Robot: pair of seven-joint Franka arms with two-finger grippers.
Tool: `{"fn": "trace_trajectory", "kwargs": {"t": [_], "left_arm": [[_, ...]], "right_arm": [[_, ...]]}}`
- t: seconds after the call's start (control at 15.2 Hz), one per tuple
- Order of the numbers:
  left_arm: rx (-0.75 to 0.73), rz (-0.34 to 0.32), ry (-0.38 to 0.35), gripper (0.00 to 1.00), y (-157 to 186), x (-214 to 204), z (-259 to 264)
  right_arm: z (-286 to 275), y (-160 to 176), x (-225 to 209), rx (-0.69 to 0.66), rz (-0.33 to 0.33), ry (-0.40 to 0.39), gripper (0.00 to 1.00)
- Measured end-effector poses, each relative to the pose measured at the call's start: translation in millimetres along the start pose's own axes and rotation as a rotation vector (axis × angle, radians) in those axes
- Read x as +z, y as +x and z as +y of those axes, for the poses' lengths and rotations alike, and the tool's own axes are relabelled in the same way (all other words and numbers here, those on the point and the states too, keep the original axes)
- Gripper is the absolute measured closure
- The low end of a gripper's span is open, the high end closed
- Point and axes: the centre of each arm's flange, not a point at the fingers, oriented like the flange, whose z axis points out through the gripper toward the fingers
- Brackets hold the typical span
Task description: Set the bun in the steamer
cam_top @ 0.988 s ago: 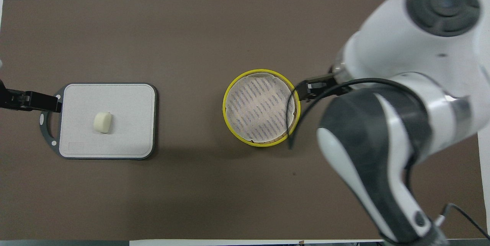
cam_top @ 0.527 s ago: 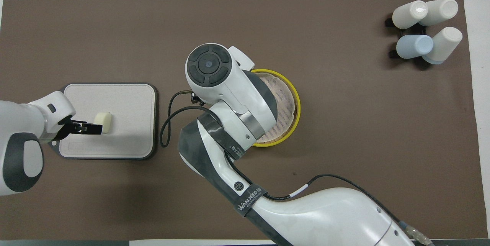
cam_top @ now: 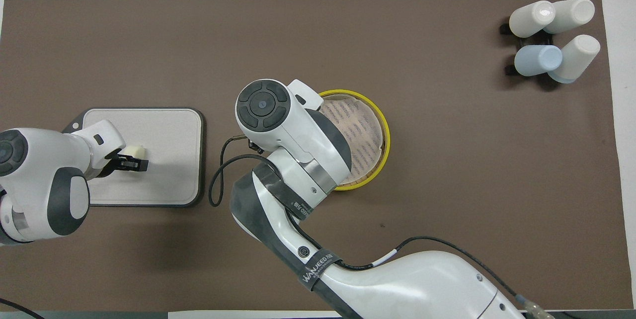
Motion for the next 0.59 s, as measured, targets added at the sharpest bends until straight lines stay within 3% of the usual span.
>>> {"fn": "trace_trajectory", "kwargs": {"t": [0.13, 0.2, 0.4, 0.59], "left_arm": [[0.0, 0.002, 0.001, 0.65, 0.3, -0.4, -0.1], [0.0, 0.003, 0.001, 0.7, 0.7, -0.7, -0.2], [-0.001, 0.005, 0.0, 0.69, 3.4, -4.1, -0.8], [-0.041, -0.02, -0.051, 0.69, 23.3, -33.1, 1.9]], "right_arm": [[-2.5, -6.8, 2.7, -0.009, -0.01, -0.008, 0.54], [-3.1, -8.8, 3.7, -0.012, -0.014, -0.012, 0.64], [4.1, -8.4, 0.6, -0.066, -0.031, -0.028, 0.91], [21.1, -5.2, -14.9, -0.088, -0.076, -0.1, 0.91]]}}
